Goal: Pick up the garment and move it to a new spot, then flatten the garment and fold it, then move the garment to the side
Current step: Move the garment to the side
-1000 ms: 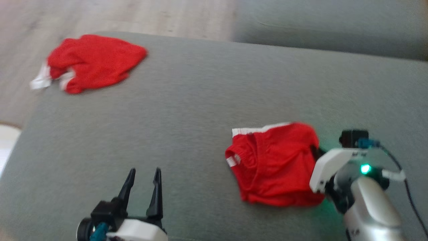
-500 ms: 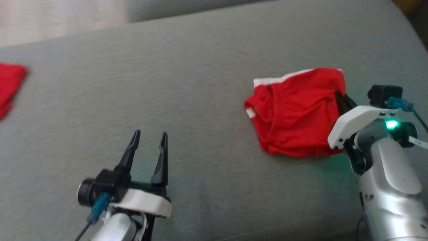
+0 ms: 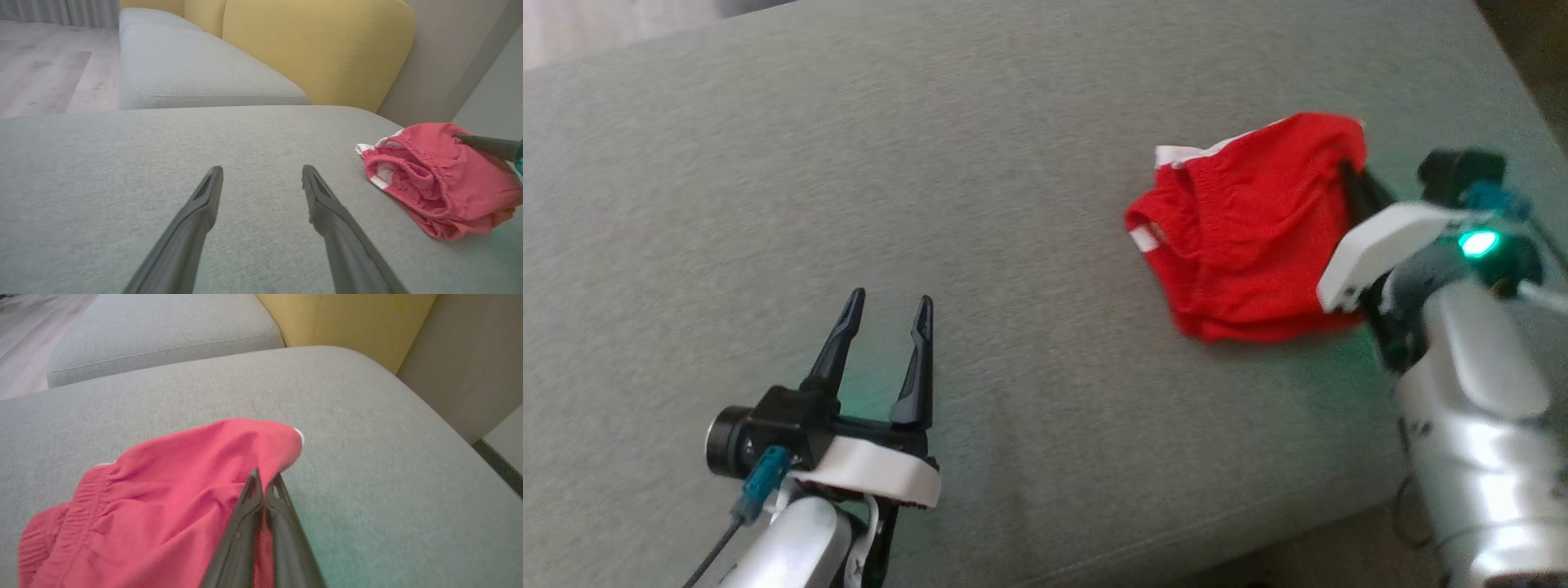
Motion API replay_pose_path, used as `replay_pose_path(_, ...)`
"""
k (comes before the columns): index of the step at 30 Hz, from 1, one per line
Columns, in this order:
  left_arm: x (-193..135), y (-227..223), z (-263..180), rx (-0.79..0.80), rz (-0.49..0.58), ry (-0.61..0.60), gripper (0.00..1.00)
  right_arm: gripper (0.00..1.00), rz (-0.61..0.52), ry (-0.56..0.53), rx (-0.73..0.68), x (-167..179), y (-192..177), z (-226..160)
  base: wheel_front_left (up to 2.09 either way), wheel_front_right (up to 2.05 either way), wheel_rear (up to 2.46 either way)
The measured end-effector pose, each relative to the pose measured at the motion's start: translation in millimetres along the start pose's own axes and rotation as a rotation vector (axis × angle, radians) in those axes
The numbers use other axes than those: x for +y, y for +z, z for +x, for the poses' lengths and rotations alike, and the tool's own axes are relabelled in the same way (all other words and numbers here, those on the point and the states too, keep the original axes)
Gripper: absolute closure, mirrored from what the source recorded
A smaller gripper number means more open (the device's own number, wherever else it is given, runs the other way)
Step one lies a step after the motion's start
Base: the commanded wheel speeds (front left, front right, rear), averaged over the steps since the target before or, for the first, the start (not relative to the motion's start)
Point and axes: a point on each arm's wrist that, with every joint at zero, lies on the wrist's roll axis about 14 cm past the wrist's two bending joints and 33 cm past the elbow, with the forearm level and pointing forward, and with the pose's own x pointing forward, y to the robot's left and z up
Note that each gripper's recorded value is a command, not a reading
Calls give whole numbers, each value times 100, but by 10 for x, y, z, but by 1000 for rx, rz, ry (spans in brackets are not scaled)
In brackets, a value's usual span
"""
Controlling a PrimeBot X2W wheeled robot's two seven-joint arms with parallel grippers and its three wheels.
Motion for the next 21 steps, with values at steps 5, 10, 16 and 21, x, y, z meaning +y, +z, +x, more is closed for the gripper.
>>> replay_pose_path(5,189,75,-118,-20,-8,64,0,100,-76,-5,-39,-63,344,233,0,0,0)
replay_pose_path(10,421,126,-256,-36,-4,145,0,100,-133,-60,-49,-312,609,461,0,0,0)
replay_pose_path(16,662,108,-390,-31,-4,221,0,100,-192,-131,-40,-600,773,688,0,0,0)
replay_pose_path(21,778,65,-451,-20,-2,255,0,100,-186,-198,-32,-865,815,799,0,0,0)
